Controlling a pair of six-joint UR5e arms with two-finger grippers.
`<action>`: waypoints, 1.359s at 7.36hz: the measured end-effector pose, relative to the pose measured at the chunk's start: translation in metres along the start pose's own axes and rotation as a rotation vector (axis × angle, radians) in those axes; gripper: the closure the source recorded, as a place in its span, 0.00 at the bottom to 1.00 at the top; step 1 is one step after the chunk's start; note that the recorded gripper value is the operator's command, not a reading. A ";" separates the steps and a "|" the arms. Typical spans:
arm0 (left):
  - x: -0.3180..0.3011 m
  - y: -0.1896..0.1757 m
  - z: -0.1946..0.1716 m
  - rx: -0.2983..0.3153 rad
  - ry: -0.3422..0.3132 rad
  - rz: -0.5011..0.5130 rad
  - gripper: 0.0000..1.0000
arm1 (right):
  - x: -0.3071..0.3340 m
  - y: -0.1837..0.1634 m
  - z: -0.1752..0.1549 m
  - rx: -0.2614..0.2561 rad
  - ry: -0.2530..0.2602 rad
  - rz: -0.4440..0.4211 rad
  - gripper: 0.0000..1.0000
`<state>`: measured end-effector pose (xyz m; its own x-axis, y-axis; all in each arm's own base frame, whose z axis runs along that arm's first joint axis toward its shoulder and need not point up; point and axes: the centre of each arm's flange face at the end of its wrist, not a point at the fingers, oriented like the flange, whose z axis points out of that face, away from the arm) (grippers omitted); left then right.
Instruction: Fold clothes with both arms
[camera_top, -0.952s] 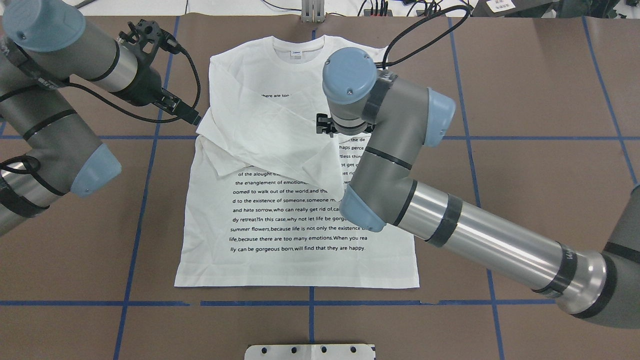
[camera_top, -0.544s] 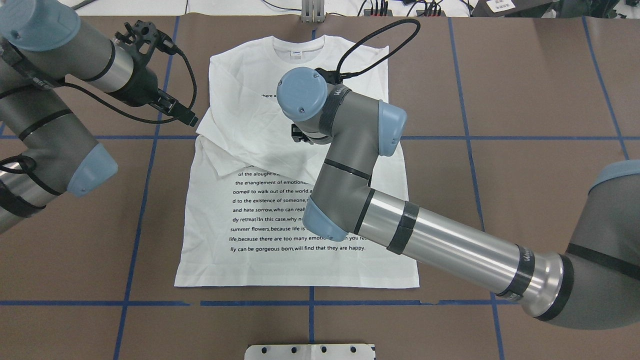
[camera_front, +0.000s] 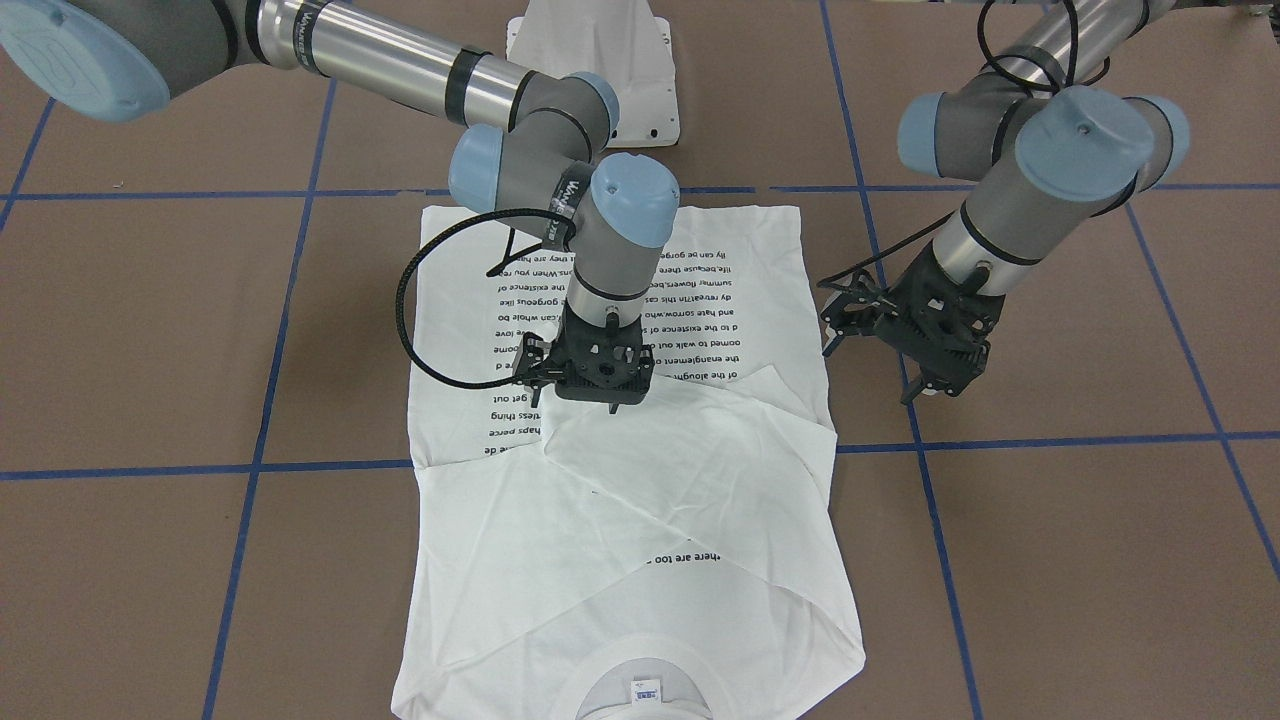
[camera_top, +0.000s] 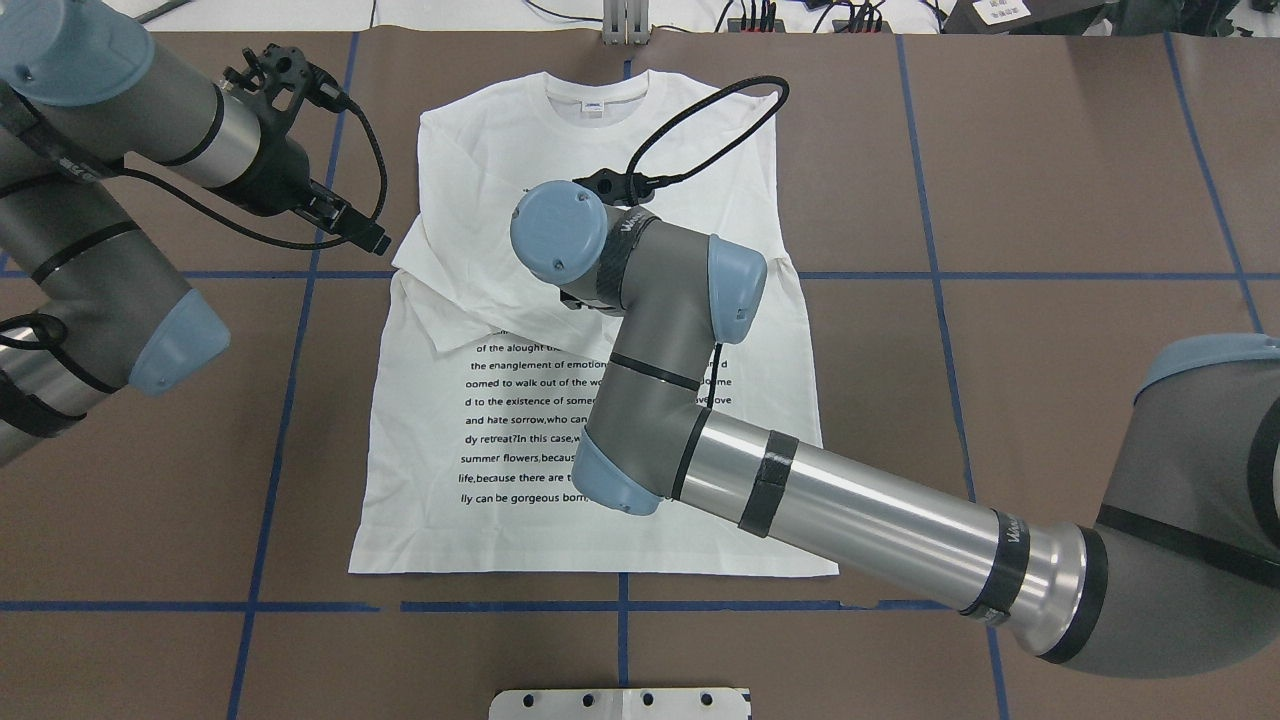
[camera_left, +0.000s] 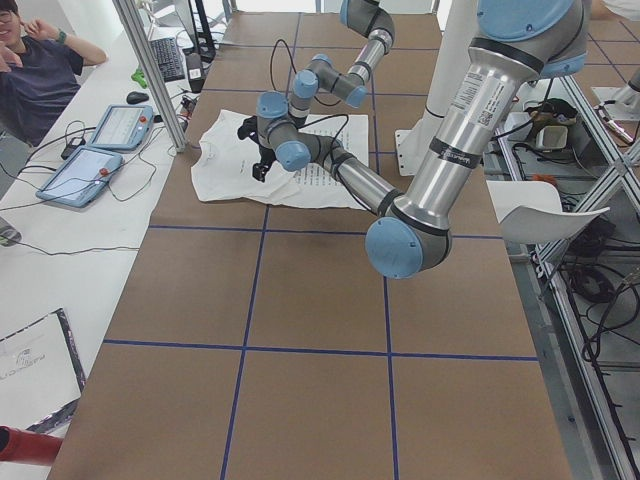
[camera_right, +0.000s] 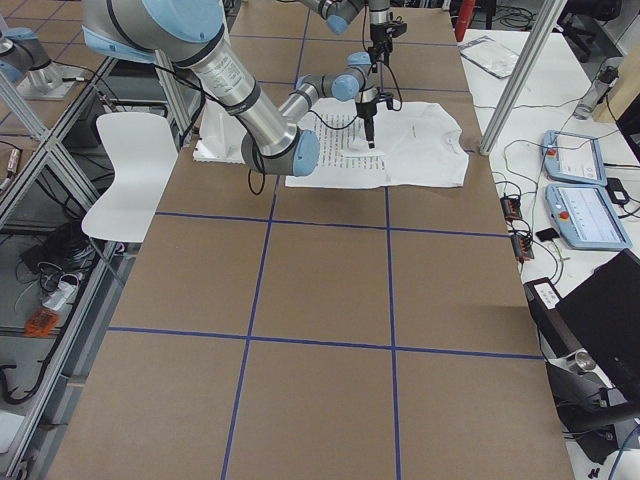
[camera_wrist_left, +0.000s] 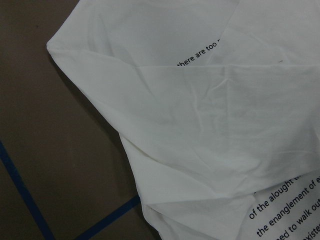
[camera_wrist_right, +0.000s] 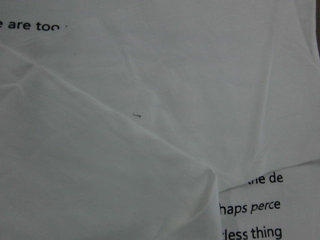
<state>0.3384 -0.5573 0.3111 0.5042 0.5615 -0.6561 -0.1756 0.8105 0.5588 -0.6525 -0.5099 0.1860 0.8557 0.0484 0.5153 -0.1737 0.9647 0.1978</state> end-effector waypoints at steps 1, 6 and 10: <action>0.000 0.000 0.000 0.000 0.000 -0.001 0.00 | -0.002 0.005 0.005 0.002 0.011 -0.003 0.00; 0.000 0.001 0.001 -0.002 0.000 -0.002 0.00 | 0.021 -0.017 0.019 0.030 0.114 -0.068 0.00; 0.002 0.002 0.003 -0.005 0.002 -0.003 0.00 | 0.040 -0.028 0.026 0.010 0.180 -0.096 0.00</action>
<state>0.3411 -0.5554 0.3124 0.5028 0.5595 -0.6588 -0.1782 0.8129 0.5544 -0.6261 -0.5411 0.2224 0.9417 0.0029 0.3363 -0.0913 0.9647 0.2471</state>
